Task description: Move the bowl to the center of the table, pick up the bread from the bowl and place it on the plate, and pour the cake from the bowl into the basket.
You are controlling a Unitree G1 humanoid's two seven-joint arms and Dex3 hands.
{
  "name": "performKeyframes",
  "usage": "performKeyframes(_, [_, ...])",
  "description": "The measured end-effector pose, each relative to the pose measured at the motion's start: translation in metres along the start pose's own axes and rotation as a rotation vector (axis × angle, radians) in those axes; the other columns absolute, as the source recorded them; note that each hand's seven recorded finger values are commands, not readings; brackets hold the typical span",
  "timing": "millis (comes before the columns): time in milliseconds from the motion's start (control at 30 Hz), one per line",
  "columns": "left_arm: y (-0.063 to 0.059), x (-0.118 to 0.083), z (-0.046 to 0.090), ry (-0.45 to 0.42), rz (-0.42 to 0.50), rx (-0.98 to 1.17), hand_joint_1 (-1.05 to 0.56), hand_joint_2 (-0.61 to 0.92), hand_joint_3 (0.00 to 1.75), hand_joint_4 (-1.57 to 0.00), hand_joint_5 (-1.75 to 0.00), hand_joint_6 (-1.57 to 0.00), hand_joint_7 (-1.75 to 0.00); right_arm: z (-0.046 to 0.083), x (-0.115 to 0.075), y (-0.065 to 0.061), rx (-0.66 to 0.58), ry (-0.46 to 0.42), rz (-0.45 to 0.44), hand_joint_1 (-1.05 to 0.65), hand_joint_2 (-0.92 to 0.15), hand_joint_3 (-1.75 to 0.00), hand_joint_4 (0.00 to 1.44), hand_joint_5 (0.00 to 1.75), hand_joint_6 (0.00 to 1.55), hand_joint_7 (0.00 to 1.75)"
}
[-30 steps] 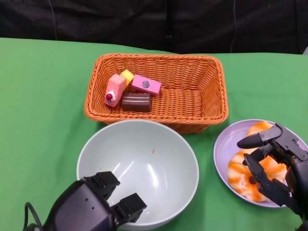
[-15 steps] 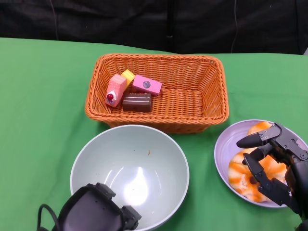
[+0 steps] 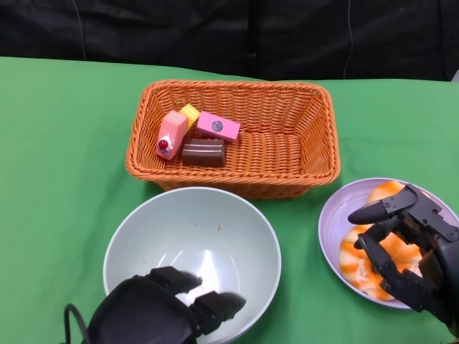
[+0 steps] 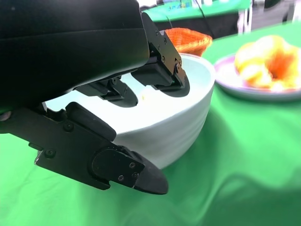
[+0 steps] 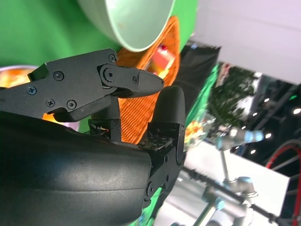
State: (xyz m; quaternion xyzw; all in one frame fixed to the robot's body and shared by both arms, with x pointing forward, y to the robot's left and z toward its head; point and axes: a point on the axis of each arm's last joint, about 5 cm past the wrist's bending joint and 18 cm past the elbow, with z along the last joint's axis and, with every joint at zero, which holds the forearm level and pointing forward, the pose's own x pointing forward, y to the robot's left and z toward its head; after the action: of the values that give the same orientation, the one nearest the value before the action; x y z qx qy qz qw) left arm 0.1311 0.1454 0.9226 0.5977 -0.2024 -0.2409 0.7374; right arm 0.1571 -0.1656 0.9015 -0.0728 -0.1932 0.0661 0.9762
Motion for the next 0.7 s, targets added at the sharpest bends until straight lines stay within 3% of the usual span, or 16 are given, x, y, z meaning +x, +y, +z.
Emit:
performKeyframes(167, [0.005,-0.003,-0.002,0.005,0.038,-0.044,-0.80,0.92,0.13,-0.42,-0.02,-0.39,0.00,0.003,-0.001,0.002,0.010,-0.013,0.021,-0.24,-0.81,-0.60,0.25,1.64,0.29,1.35])
performKeyframes(267, [0.010,-0.009,-0.004,0.024,0.078,-0.183,-0.84,0.92,0.16,-0.36,-0.01,-0.36,0.00,0.004,-0.002,0.003,0.036,-0.021,0.030,-0.22,-0.74,-0.75,0.22,1.71,0.23,1.41])
performKeyframes(367, [0.016,-0.014,-0.006,0.010,0.149,-0.310,-0.84,0.92,0.28,-0.41,-0.03,-0.39,-0.01,0.006,-0.003,0.004,0.046,-0.039,0.047,-0.21,-0.69,-0.85,0.21,1.74,0.20,1.46])
performKeyframes(533, [0.019,-0.018,-0.004,-0.031,0.329,-0.524,-0.67,0.92,0.36,-0.57,-0.14,-0.56,-0.10,0.007,-0.003,0.005,0.071,-0.068,0.072,-0.22,-0.66,-0.93,0.24,1.75,0.21,1.54])
performKeyframes(567, [0.018,-0.018,-0.003,-0.038,0.382,-0.581,-0.63,0.92,0.37,-0.58,-0.23,-0.59,-0.12,0.007,-0.003,0.005,0.072,-0.071,0.077,-0.22,-0.65,-0.96,0.25,1.75,0.21,1.55])
performKeyframes(633, [0.013,-0.018,0.002,-0.051,0.486,-0.702,-0.55,0.92,0.37,-0.49,-0.67,-0.65,-0.21,0.007,-0.004,0.006,0.077,-0.079,0.086,-0.22,-0.62,-1.03,0.27,1.75,0.23,1.57])
performKeyframes(667, [0.011,-0.018,0.004,-0.060,0.534,-0.756,-0.50,0.92,0.37,-0.47,-0.80,-0.65,-0.26,0.008,-0.004,0.006,0.081,-0.083,0.091,-0.21,-0.61,-1.04,0.27,1.75,0.23,1.58])
performKeyframes(700, [0.010,-0.017,0.007,-0.074,0.578,-0.803,-0.45,0.92,0.38,-0.46,-0.91,-0.59,-0.43,0.008,-0.004,0.006,0.084,-0.085,0.097,-0.21,-0.60,-1.06,0.27,1.75,0.23,1.59])
